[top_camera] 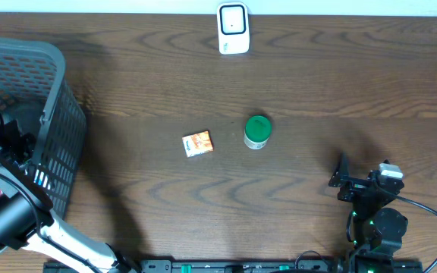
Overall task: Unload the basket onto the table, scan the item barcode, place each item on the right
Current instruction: 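Grasp the white toothpaste box from the basket and place it beside the jar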
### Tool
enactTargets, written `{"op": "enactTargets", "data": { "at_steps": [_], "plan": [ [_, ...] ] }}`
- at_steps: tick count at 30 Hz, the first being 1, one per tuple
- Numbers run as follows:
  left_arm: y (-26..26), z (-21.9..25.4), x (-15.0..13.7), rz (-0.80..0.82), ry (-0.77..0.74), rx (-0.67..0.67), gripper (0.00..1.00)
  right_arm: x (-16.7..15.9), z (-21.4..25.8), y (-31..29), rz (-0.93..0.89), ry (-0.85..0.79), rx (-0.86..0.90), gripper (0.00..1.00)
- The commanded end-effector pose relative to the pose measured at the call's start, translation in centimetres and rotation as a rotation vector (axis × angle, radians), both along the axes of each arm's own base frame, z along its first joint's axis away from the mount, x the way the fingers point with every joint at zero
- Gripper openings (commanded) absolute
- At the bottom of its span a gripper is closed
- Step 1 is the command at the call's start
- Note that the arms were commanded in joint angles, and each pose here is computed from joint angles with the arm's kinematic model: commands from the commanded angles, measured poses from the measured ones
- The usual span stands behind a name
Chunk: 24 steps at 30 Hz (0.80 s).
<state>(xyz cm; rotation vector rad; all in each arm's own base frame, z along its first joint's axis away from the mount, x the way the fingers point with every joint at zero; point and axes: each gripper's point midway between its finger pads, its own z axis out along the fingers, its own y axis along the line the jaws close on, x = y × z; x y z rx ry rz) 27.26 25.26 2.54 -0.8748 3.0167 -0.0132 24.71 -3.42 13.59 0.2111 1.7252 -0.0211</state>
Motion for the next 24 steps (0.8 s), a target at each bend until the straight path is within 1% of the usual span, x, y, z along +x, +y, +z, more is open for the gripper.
{"op": "enactTargets", "data": {
  "at_steps": [1, 4, 7, 8, 9, 10, 11, 13, 16, 17, 20, 21, 22, 24],
  "plan": [
    [1.0, 0.7, 0.4, 0.033, 0.017, 0.014, 0.50, 0.0, -0.1, 0.1, 0.004, -0.001, 0.012, 0.99],
    [1.9, 3.9, 1.6, 0.053, -0.024, 0.039, 0.49, 0.0, -0.1, 0.1, 0.004, -0.001, 0.012, 0.99],
    [2.2, 7.9, 3.4, 0.050, -0.117, 0.040, 0.49, 0.0, -0.1, 0.1, 0.004, -0.001, 0.012, 0.99],
    [2.1, 10.9, 4.8, 0.043, -0.204, 0.039, 0.49, 0.0, -0.1, 0.1, 0.004, -0.001, 0.012, 0.99],
    [2.0, 11.9, 5.3, 0.040, -0.234, 0.038, 0.49, 0.0, -0.1, 0.1, 0.004, -0.001, 0.012, 0.99],
    [1.6, 14.5, 6.4, 0.028, -0.320, 0.032, 0.49, 0.0, -0.1, 0.1, 0.004, -0.001, 0.012, 0.99],
    [1.3, 15.9, 6.8, 0.020, -0.364, 0.027, 0.49, 0.0, -0.1, 0.1, 0.004, -0.001, 0.012, 0.99],
    [0.2, 20.1, 8.0, -0.011, -0.503, 0.022, 0.50, 0.0, -0.1, 0.1, 0.004, -0.001, 0.012, 0.99],
    [-1.9, 26.1, 8.8, -0.065, -0.698, 0.025, 0.50, 0.0, -0.1, 0.1, 0.004, -0.001, 0.012, 0.99],
    [-2.3, 27.1, 8.8, -0.063, -0.728, 0.026, 0.50, 0.0, -0.1, 0.1, 0.004, -0.001, 0.012, 0.99],
    [-4.4, 32.4, 8.5, -0.019, -0.885, 0.010, 0.50, 0.0, -0.1, 0.1, 0.004, -0.001, 0.012, 0.99],
    [-5.4, 33.8, 8.3, -0.008, -0.932, -0.021, 0.50, 0.0, -0.1, 0.1, 0.004, -0.001, 0.012, 0.99],
    [-7.2, 35.5, 8.2, -0.027, -0.991, -0.086, 0.50, 0.0, -0.1, 0.1, 0.004, -0.001, 0.012, 0.99],
    [-9.5, 36.8, 8.2, -0.066, -1.038, -0.179, 0.50, 0.0, -0.1, 0.1, 0.004, -0.001, 0.012, 0.99]
  ]
}}
